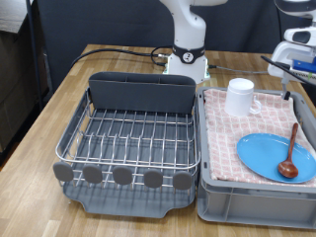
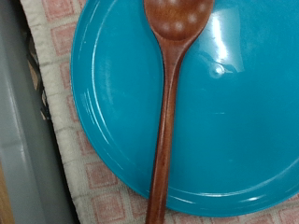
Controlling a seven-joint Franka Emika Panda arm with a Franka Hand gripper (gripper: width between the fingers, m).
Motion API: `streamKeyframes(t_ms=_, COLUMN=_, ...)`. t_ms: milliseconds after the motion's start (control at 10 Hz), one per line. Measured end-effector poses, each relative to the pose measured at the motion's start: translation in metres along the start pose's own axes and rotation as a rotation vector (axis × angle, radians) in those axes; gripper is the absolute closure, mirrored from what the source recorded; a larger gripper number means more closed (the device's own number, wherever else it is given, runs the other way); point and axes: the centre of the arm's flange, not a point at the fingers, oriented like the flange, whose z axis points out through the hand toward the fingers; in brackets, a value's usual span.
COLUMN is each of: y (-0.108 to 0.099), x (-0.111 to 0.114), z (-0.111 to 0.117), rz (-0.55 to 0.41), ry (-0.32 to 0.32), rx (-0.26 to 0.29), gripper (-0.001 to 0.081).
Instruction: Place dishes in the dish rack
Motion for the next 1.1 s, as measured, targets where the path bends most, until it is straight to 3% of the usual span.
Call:
streamKeyframes(t_ms=600, y=0.003, x=-0.001, z=0.055, rz=0.016, ry=-0.006, rx=0.022, gripper=0.0003)
streamKeyframes(t_ms=1100, y=0.008, x=-0.002, z=0.085, rz=0.044, ry=-0.007, rx=0.026, gripper=0.0003)
